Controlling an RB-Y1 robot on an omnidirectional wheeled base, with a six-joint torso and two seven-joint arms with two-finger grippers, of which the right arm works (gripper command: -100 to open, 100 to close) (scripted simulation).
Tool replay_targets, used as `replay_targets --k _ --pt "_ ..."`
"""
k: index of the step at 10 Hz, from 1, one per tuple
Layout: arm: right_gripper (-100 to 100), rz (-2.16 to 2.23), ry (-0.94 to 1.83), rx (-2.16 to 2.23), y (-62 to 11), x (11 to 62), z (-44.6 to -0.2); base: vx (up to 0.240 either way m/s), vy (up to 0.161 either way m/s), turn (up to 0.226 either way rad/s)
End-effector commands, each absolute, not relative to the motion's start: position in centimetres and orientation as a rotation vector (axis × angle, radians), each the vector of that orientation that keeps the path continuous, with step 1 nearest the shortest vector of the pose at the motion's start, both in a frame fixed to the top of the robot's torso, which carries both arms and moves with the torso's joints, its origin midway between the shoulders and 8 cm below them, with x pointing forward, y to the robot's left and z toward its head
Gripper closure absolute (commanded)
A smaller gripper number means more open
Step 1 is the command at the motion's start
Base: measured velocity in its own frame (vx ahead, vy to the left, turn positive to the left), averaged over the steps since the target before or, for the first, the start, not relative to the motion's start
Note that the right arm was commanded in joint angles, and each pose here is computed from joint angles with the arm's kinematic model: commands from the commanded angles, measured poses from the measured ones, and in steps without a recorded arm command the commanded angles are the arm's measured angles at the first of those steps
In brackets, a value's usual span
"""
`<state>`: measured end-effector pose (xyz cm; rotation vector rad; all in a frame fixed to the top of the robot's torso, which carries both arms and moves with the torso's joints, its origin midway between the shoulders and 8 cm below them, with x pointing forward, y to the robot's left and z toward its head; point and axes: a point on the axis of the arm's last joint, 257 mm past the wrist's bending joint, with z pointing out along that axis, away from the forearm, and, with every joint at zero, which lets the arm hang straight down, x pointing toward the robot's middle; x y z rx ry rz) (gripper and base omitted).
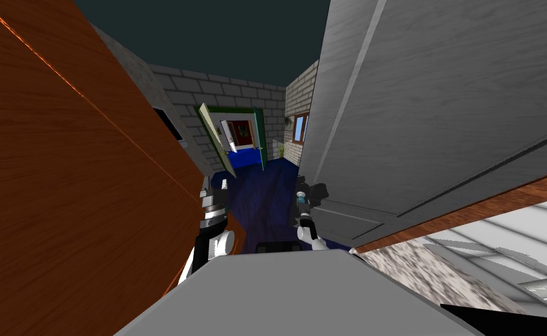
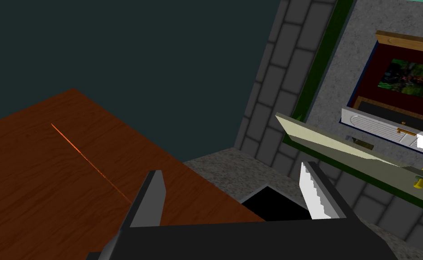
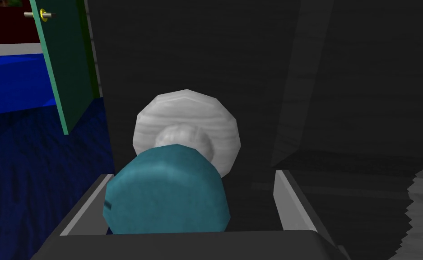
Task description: Push the door open
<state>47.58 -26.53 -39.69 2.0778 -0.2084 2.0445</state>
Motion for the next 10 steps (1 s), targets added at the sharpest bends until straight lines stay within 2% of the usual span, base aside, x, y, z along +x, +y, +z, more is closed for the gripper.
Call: replay_targets --k 1,8,10 --pt "100 2.036 -0.251 2.026 -29.2 47.5 -39.0 0.190 0.071 -0.073" --pt "100 1.987 -0.375 1.975 -32.5 46.9 -38.9 0.173 0.041 -0.055" --pt "100 1.987 -0.375 1.975 -32.5 46.9 -38.9 0.092 0.030 -0.007"
